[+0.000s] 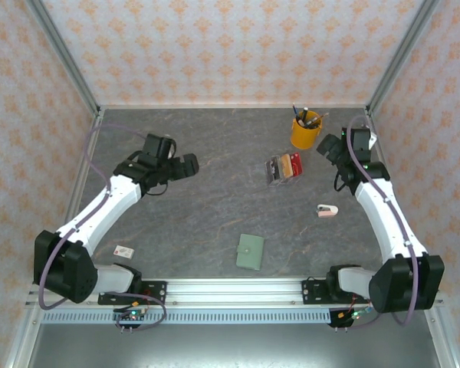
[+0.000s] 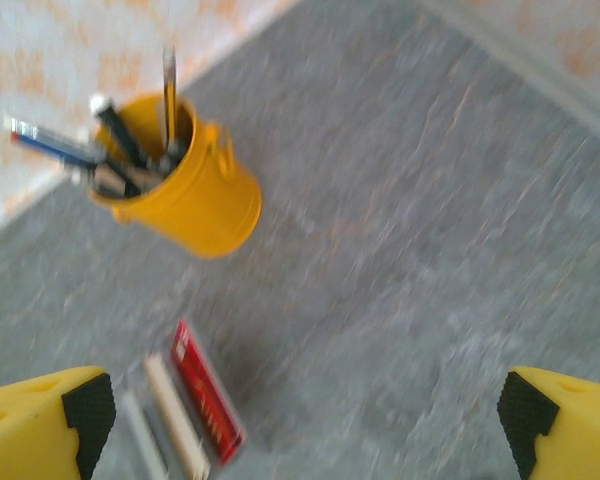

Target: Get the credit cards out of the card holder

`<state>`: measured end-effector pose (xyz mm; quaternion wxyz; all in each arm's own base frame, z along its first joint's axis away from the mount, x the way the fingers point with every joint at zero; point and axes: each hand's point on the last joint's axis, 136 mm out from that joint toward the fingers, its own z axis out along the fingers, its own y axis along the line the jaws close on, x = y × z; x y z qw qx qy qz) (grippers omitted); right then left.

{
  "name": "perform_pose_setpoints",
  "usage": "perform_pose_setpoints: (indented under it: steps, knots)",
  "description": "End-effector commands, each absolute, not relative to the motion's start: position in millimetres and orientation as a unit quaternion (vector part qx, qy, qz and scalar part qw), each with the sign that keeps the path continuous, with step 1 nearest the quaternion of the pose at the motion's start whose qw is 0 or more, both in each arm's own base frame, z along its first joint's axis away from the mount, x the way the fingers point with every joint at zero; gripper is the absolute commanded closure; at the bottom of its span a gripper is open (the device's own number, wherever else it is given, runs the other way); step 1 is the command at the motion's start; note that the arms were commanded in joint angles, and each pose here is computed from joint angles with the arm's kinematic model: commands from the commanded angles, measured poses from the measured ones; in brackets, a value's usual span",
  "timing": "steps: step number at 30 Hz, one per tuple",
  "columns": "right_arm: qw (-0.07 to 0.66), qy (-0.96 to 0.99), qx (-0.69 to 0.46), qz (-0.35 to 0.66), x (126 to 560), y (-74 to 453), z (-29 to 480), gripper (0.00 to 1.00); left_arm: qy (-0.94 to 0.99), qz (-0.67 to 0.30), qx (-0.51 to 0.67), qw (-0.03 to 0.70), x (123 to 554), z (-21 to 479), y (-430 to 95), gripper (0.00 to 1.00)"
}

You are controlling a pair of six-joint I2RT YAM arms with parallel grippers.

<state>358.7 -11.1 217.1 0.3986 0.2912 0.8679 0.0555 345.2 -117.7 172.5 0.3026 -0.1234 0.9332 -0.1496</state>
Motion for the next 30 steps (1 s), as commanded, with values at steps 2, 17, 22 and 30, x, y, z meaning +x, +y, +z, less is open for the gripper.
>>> perform_pose_setpoints:
  steps: [2,17,22,30]
  knots:
    - [0.31,0.901,0.265,0.145,346.5,34.8,198.4,0.0,0.944,-0.208,-0.107,0.232,312.0,148.1,-170.6,0.0]
    - [0.258,0.917,0.205,0.226,360.2,104.8,187.6,0.02,0.944,-0.31,0.002,0.116,237.5,75.0,-310.7,0.35]
    - [0.253,0.916,0.202,0.236,359.5,110.8,187.9,0.02,0.937,-0.337,-0.009,0.09,227.5,57.9,-316.8,0.47]
    - [0.254,0.915,0.2,0.24,358.0,111.9,190.0,0.02,0.945,-0.321,0.033,0.057,212.0,46.1,-313.0,0.59]
